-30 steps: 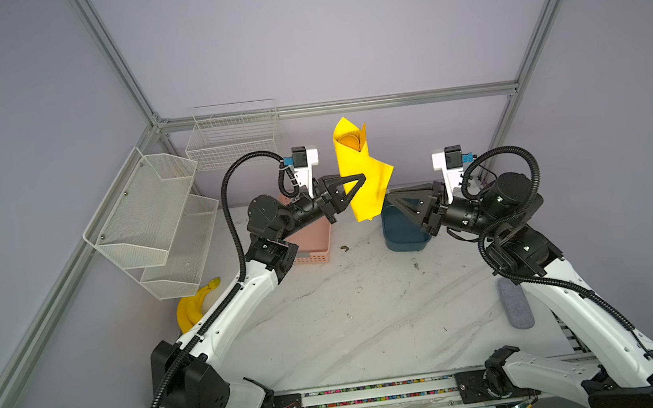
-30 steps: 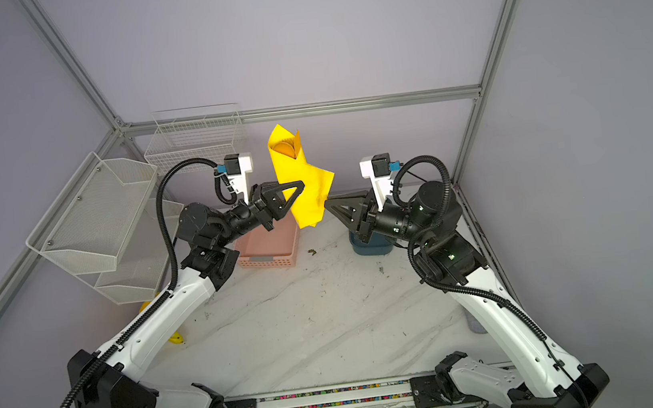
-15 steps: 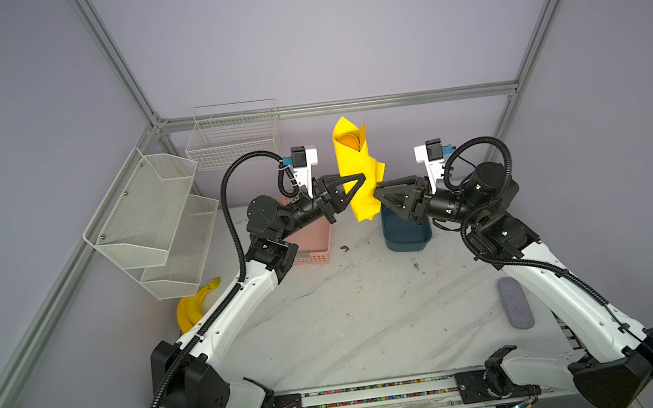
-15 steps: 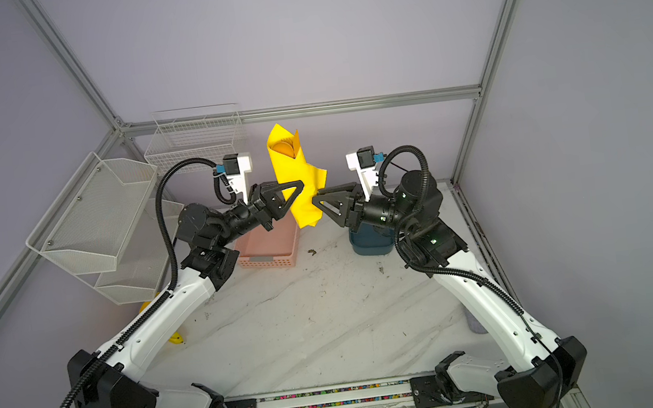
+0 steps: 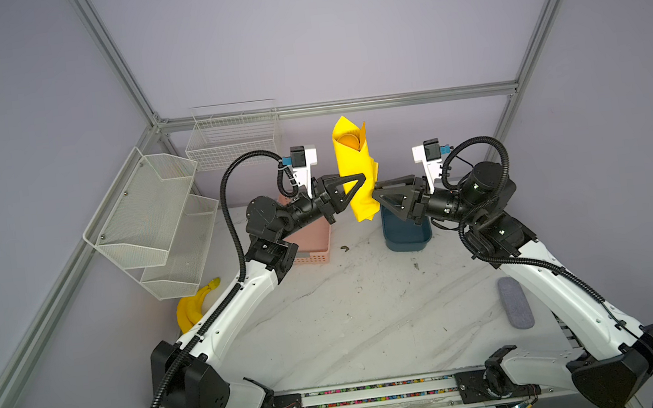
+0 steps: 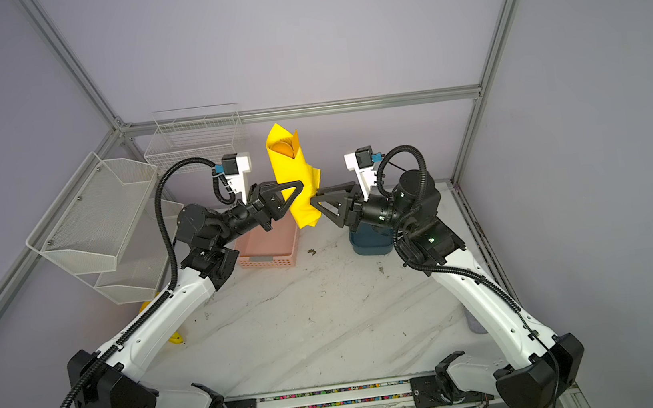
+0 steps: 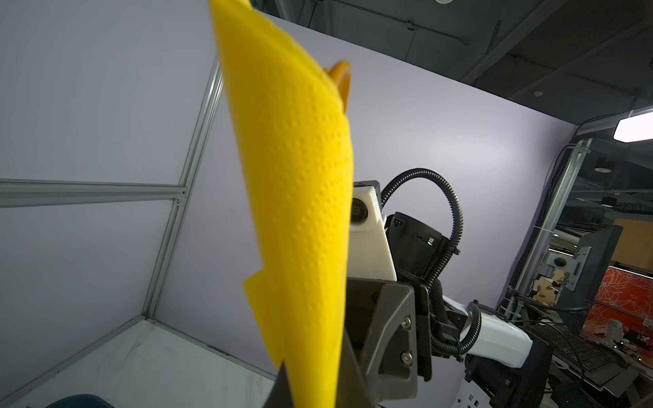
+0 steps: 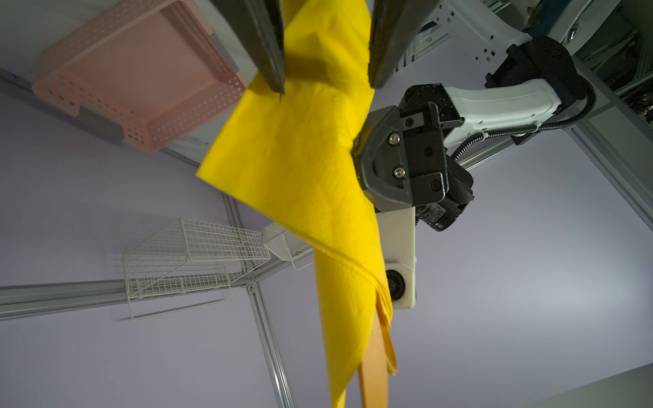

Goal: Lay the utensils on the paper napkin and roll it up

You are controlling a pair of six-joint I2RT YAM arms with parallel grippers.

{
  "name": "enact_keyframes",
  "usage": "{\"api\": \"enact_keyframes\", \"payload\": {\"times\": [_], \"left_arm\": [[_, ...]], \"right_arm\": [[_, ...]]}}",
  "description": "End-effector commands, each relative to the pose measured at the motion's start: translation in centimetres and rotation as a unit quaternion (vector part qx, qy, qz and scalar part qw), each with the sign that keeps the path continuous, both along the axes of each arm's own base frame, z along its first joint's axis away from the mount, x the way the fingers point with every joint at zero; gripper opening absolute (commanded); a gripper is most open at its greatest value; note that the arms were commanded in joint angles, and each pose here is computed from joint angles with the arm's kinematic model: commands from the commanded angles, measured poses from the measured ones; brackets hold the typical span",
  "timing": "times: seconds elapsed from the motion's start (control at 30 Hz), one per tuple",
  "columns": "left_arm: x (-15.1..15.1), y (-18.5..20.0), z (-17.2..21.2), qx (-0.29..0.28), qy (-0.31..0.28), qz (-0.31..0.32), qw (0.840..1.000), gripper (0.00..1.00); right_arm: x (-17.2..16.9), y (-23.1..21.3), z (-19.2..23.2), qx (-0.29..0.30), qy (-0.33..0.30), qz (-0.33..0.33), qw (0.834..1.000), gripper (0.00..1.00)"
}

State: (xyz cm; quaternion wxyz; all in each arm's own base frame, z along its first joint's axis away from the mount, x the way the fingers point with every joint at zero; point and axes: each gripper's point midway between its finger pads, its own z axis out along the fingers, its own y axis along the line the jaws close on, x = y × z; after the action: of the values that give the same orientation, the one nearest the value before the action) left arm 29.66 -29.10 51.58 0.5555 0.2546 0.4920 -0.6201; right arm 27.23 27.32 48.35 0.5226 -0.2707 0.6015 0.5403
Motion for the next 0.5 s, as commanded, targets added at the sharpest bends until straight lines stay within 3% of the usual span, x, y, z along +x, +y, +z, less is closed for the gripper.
{"api": "enact_keyframes", "payload": {"times": [0.0,0.47], "left_arm": [[-2.16,1.3,4.67,-0.035,-0.063,-0.004,0.997,0.08],[-2.59,1.45,4.99,-0.045,-0.064,-0.012,0.997,0.08]], "right_arm": [[-0.04,-0.15,0.98,0.005,-0.027,-0.004,1.0,0.42],[-0.13,0.07,0.52,-0.001,-0.03,0.005,1.0,0.45]]}}
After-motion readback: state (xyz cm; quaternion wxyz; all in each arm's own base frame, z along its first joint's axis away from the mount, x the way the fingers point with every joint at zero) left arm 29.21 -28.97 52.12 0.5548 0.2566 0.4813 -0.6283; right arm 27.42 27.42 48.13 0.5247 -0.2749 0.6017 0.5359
